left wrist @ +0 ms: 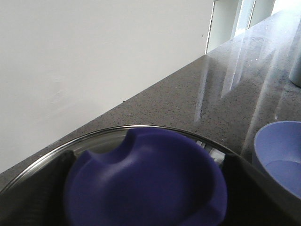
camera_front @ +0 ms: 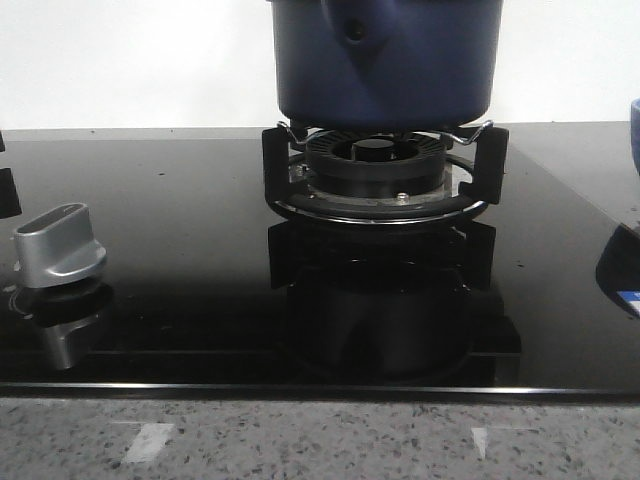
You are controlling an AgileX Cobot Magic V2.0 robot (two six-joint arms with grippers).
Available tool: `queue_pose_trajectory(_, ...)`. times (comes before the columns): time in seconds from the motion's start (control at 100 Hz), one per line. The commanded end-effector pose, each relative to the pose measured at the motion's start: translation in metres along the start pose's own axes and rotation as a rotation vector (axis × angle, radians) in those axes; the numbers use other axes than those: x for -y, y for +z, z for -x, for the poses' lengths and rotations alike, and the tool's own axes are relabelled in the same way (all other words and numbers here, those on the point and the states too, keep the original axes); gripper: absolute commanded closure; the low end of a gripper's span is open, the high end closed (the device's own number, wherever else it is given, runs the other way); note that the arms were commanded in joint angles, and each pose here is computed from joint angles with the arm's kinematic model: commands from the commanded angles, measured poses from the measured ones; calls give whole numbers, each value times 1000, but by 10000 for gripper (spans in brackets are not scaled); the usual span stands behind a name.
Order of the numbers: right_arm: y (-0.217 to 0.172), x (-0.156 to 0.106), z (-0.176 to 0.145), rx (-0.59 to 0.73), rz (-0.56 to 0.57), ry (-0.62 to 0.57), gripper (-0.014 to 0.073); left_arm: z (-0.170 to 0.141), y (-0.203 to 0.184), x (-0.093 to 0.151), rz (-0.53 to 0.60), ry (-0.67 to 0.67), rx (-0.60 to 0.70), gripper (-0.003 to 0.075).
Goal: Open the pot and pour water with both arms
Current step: 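Lift the glass lid up off the saucepan with the left gripper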
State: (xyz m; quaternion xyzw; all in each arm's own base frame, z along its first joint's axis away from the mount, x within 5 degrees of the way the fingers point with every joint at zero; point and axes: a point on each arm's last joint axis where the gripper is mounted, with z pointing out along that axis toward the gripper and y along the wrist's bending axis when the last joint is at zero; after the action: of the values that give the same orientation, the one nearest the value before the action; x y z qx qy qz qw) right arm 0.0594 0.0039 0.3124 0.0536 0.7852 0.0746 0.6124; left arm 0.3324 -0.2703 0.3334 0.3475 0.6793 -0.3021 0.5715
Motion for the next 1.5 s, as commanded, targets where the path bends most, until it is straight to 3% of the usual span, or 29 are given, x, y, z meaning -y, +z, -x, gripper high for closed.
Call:
queue_pose_trajectory(0.0,-2,-3,18,107,10,-19,158,24,-7,7,-42,-50,90,181)
queue_pose_trajectory(0.11,-2,-3,18,107,10,-19,158,23,-7,7,-50,-50,90,239)
queue_pose_trajectory(0.31,-2,-3,18,107,10,-19,158,23,-7,8,-52,-50,91,412)
queue_pose_trajectory(0.44,-2,-3,18,109,11,-19,158,23,-7,8,-58,-50,93,461)
queue_pose_trajectory(0.64,-2,-3,18,109,11,-19,158,24,-7,11,-95,-49,105,450)
queue_pose_trajectory(0.8,-2,-3,18,109,11,-19,158,25,-7,13,-115,-48,111,383)
queue_pose_trajectory(1.49,-2,-3,18,109,11,-19,158,43,-19,17,-113,-29,156,382)
